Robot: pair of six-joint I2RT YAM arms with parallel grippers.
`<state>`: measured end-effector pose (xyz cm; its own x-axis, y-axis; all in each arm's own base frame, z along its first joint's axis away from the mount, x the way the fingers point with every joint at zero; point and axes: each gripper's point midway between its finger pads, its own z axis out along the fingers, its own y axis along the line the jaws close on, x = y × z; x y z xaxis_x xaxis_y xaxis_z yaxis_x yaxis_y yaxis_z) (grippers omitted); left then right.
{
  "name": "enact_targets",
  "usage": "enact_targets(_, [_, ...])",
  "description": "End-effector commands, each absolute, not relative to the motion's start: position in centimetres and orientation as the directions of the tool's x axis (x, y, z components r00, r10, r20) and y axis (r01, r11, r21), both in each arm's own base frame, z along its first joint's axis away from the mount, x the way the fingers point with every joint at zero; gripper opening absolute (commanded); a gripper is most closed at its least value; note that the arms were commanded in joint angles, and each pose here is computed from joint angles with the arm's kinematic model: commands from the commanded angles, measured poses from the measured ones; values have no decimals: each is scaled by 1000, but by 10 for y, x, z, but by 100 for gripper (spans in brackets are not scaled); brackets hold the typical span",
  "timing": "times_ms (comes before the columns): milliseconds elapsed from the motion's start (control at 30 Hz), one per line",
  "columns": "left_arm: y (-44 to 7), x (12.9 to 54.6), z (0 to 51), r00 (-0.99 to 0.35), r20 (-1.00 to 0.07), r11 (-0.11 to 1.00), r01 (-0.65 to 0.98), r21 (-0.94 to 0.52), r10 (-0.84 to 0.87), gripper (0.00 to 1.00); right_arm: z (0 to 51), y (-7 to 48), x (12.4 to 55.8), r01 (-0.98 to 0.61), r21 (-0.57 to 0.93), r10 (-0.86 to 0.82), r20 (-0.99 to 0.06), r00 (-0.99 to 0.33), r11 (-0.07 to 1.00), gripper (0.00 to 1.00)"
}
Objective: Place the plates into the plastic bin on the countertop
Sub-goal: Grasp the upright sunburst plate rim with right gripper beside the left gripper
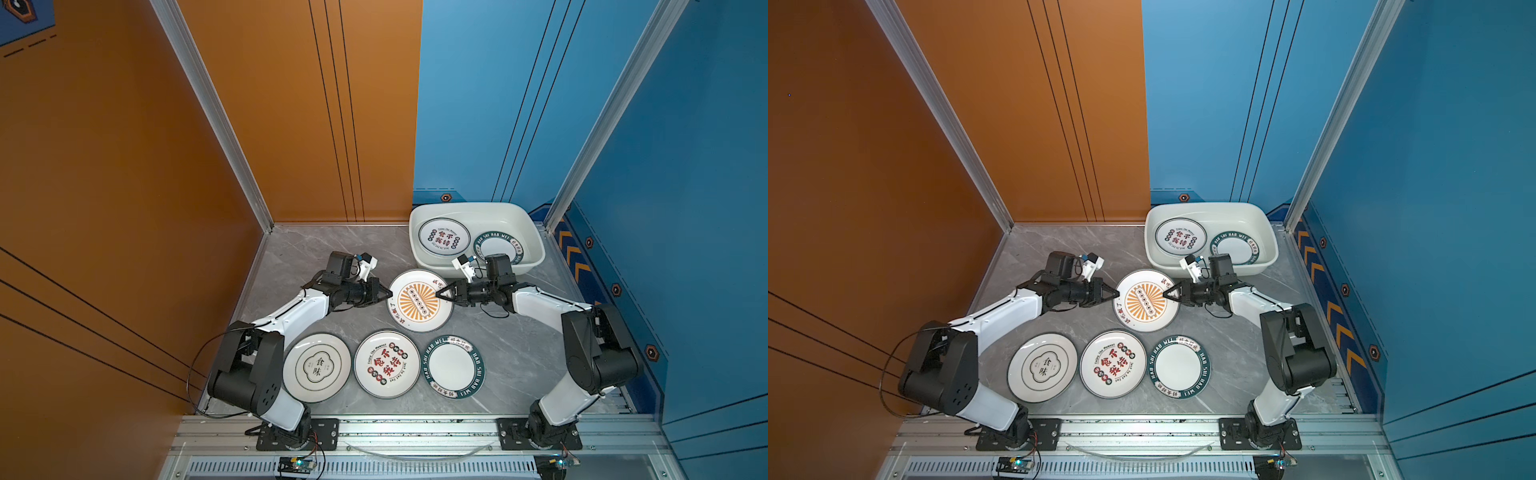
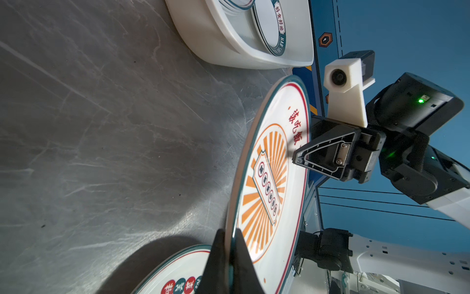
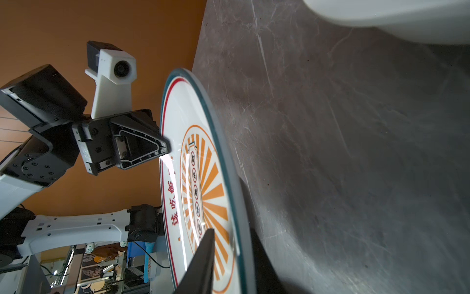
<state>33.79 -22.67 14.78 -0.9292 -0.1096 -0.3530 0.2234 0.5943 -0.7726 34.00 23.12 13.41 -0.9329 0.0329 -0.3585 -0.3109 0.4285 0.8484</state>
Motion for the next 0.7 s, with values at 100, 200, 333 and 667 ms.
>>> enact_targets(100, [-229,338,169,-907,-407,555,286,-781,-106,0,144,242,334,-342,867,6,-370,-929,362,8])
enact_targets(200, [-229,339,168,-906,-409,561,285,-777,-106,0,145,243,331,-339,874,-4,-360,-933,349,5])
enact_targets(333, [-227,337,169,-903,-416,569,287,-770,-108,9,146,242,329,-333,873,-2,-355,-935,356,0])
enact_targets(667, [-214,333,169,-885,-453,635,287,-717,-111,49,162,236,335,-333,832,-30,-358,-933,444,0])
